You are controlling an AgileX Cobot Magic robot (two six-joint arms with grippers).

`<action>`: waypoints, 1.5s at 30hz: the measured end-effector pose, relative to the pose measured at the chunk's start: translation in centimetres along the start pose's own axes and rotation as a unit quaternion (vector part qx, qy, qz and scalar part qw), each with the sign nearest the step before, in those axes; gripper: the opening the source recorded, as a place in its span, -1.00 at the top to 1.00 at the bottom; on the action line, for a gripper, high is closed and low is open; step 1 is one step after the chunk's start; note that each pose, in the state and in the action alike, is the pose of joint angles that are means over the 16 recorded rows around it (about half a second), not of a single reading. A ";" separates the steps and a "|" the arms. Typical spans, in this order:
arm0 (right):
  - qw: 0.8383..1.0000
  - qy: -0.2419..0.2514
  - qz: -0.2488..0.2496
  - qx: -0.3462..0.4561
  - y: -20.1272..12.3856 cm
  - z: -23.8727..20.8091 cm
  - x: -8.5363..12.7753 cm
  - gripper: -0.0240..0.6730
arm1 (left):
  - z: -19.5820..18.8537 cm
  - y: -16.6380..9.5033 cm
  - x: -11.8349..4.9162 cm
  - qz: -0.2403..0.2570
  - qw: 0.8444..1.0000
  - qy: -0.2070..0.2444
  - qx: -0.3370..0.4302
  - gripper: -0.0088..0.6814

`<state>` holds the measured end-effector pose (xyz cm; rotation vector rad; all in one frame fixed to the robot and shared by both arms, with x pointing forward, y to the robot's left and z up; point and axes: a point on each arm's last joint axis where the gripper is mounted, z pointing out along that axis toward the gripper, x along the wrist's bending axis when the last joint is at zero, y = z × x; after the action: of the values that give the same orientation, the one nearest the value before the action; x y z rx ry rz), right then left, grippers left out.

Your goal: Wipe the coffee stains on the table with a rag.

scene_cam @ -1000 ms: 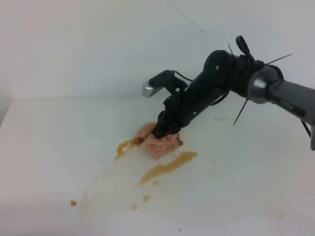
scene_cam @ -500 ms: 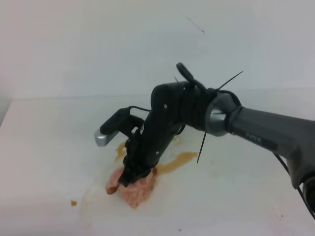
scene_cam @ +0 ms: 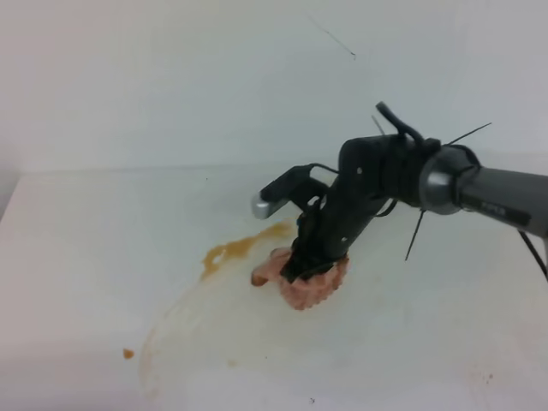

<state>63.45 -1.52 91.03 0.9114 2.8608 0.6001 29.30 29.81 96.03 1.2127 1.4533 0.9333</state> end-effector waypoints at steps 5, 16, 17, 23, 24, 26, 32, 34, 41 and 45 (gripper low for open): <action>1.000 -0.009 0.016 -0.011 -0.8 -1.0 -2.9 0.85 | 0.0 -0.1 0.0 0.000 1.000 0.000 0.000 0.98; 0.994 0.021 -0.013 -0.105 2.2 -4.3 -2.6 0.85 | 0.0 -0.2 0.0 0.000 1.000 0.000 0.001 0.98; 0.993 0.025 -0.019 -0.115 2.8 -4.5 -2.3 0.85 | 0.0 -0.2 0.0 0.000 1.000 0.000 0.001 0.98; 0.985 0.046 -0.054 -0.157 6.0 -4.4 0.4 0.85 | 0.0 -0.1 0.0 0.000 1.000 0.000 0.000 0.98; 0.984 0.049 -0.060 -0.159 6.4 -4.1 0.9 0.85 | 0.0 -0.1 0.0 0.000 1.000 0.000 0.000 0.98; 0.983 0.054 -0.070 -0.162 7.0 -3.2 1.7 0.85 | 0.0 -0.1 0.0 0.000 1.000 0.000 0.001 0.98; 0.983 0.058 -0.088 -0.149 7.7 0.6 3.2 0.85 | 0.0 0.0 0.0 0.000 1.000 0.000 0.000 0.98; 0.985 0.053 -0.089 -0.140 7.6 1.7 3.3 0.85 | 0.0 0.0 0.0 0.000 1.000 0.000 0.000 0.98; 0.991 0.017 -0.075 -0.106 6.4 3.8 0.9 0.85 | 0.0 0.0 0.0 0.000 1.000 0.000 0.000 0.98; 0.995 -0.004 -0.054 -0.085 5.4 3.5 -1.7 0.85 | 0.0 0.0 0.0 0.000 1.000 0.000 0.000 0.98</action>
<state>68.44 2.76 89.80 0.7272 2.7763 0.8110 29.30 29.81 96.03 1.2134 1.4540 0.9327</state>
